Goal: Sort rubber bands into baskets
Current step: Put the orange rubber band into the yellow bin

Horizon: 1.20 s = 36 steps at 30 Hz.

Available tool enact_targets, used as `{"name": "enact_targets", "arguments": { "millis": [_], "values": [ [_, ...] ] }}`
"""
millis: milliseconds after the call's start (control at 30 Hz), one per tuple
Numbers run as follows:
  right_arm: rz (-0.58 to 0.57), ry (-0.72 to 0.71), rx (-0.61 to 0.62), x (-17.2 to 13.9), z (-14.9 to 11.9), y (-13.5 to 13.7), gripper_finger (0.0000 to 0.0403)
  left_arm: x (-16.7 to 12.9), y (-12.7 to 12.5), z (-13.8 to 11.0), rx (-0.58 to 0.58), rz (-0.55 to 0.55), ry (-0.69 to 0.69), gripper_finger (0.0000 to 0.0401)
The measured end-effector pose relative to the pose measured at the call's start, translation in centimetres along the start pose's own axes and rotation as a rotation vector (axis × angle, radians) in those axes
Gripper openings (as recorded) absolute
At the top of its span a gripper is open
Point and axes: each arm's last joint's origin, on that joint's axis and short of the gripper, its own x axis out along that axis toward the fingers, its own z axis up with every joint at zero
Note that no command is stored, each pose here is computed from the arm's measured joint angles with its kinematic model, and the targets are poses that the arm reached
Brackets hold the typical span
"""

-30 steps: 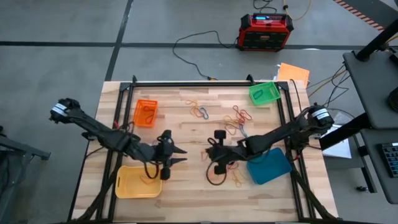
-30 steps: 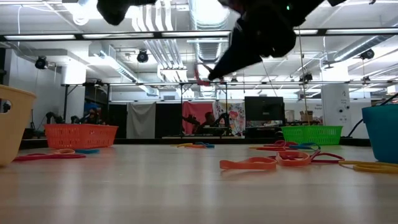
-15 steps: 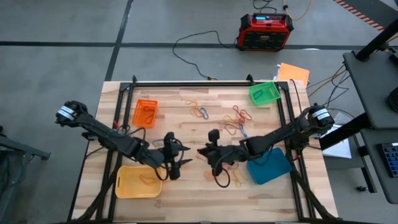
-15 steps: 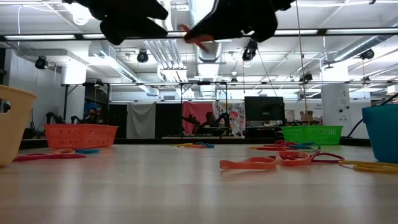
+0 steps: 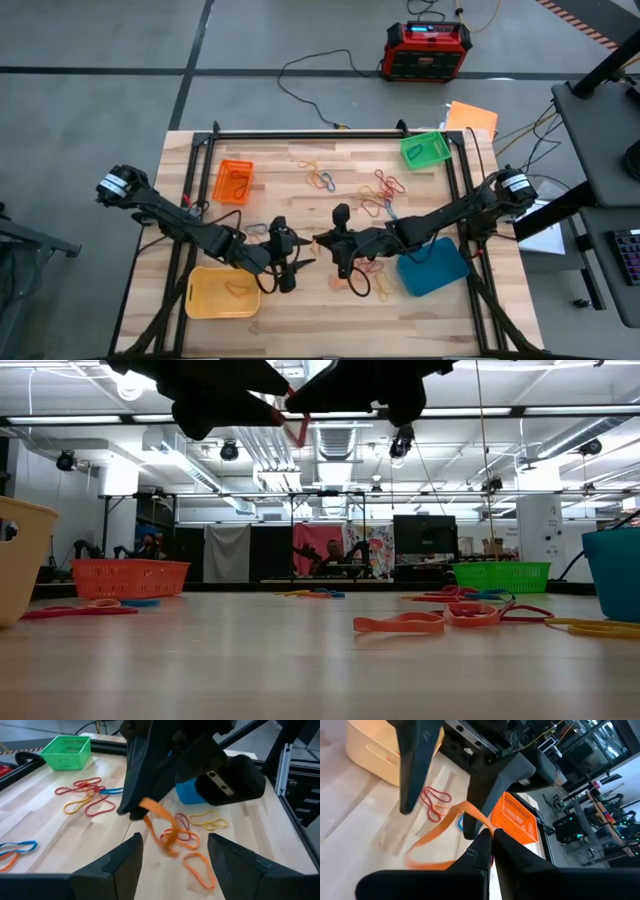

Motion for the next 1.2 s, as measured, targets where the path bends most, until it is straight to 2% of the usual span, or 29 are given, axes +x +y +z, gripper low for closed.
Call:
{"name": "enact_targets", "arguments": {
  "millis": [167,433,600,800,1000,1200],
  "values": [
    [0.001,0.0,-0.007,0.0,0.0,0.0,0.0009,0.2,0.0,0.1,0.029,0.041,-0.026,0.0169],
    [0.0,0.001,-0.02,0.0,0.0,0.0,0.0009,0.1,0.2,0.2,0.059,0.056,-0.033,0.0013],
    [-0.002,0.003,-0.012,0.0,-0.1,-0.1,0.0009,0.0,0.2,0.3,0.08,0.056,-0.035,0.0002],
    [-0.002,0.004,0.083,0.1,-0.1,-0.1,0.002,-0.1,0.2,0.4,0.091,0.055,-0.034,0.0],
    [-0.006,-0.008,0.207,-0.3,0.1,-0.8,0.0084,-0.8,0.5,0.5,0.111,0.02,0.009,0.0],
    [-0.005,-0.018,0.395,-1.0,0.2,-2.2,0.0153,-2.4,1.1,1.0,0.087,-0.092,0.093,0.0]
  ]
}}
